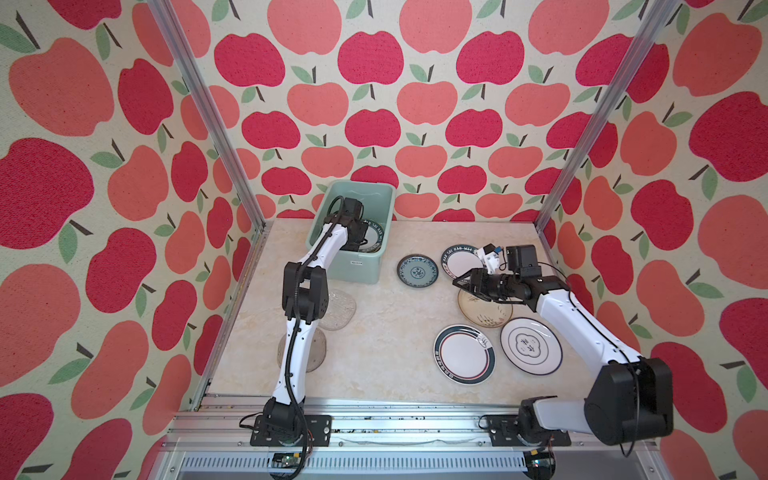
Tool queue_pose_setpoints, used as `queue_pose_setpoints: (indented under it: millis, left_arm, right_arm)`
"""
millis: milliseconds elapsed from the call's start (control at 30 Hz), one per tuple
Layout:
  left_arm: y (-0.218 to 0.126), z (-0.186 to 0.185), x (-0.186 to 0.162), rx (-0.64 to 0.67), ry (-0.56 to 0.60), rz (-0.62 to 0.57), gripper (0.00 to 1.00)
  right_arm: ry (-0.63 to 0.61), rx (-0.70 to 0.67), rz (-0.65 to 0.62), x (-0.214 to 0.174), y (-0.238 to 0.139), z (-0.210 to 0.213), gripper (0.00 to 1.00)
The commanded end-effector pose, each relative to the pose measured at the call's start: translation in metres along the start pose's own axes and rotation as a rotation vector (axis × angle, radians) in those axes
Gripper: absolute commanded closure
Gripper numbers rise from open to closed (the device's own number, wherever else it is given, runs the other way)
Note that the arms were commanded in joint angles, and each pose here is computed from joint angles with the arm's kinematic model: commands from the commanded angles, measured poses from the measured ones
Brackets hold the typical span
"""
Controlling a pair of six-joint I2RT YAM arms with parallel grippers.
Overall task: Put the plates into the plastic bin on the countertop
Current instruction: 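Lower the green-rimmed plate into the bin onto the yellow plate with the left gripper, then open the left gripper and raise it out of the bin, then move the left gripper toward the red-and-green rimmed plate while the right approaches it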
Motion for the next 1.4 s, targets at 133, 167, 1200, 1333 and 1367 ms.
queue_pose_setpoints:
  millis: [133, 167, 1200, 1333, 1367]
  left_arm:
    - [-0.014, 0.009, 0.017, 0.062, 0.022, -0.003, 0.01]
    - [-0.019, 0.005, 0.017, 0.051, 0.031, -0.001, 0.01]
    - [-0.278, -0.032, -0.078, -0.307, 0.881, -0.11, 0.01]
    - [-0.285, -0.013, -0.133, -0.404, 1.09, -0.038, 0.01]
    - [-0.284, -0.006, -0.144, -0.423, 1.124, -0.025, 0.01]
  right_arm:
    - [-0.026, 0.029, -0.043, 0.012, -0.013, 0.017, 0.47]
    - [-0.029, 0.025, -0.044, 0.012, -0.014, 0.018, 0.47]
    - [0.074, -0.09, -0.211, 0.063, -0.061, -0.008, 0.26]
    - [0.138, -0.093, -0.245, 0.071, -0.071, -0.031, 0.26]
    - [0.163, -0.103, -0.251, 0.071, -0.073, -0.04, 0.26]
Point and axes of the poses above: each gripper's point midway between its finger pads, its own y axis out along the fingers, its own z axis along the line the jaws close on, x = y × z, the point moved 5 cm from there along -y, back along the fingers, and after that the axes turned 5 degrees about y, right-handed, at the moved point
